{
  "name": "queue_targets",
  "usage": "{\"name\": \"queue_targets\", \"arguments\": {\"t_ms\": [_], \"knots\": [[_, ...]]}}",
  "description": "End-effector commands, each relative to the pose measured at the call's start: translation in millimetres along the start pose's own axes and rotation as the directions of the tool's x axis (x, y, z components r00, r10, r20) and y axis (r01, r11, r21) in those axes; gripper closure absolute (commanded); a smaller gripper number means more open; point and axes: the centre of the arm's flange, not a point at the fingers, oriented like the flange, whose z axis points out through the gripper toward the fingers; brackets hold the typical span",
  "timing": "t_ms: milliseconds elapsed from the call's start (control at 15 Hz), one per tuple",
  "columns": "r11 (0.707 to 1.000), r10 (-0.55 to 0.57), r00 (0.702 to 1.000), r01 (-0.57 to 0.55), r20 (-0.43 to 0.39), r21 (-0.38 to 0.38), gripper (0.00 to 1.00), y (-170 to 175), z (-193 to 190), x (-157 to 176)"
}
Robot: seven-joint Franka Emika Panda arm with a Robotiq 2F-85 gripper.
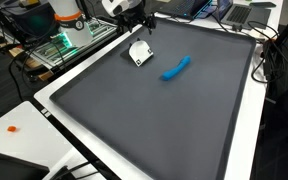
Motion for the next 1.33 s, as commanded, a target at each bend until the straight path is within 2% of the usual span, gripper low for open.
{"name": "queue_targets", "arguments": {"t_ms": [0,533,1267], "knots": [[0.999,0.037,0.999,-0.037,-0.031,0.022,0.0,-2,20,0],[0.994,0.082,0.987,-0.071,-0.139,0.08,0.0,-5,33,9],[0.987,0.125,0.974,-0.103,-0.187,0.121,0.0,-3,34,12]]}}
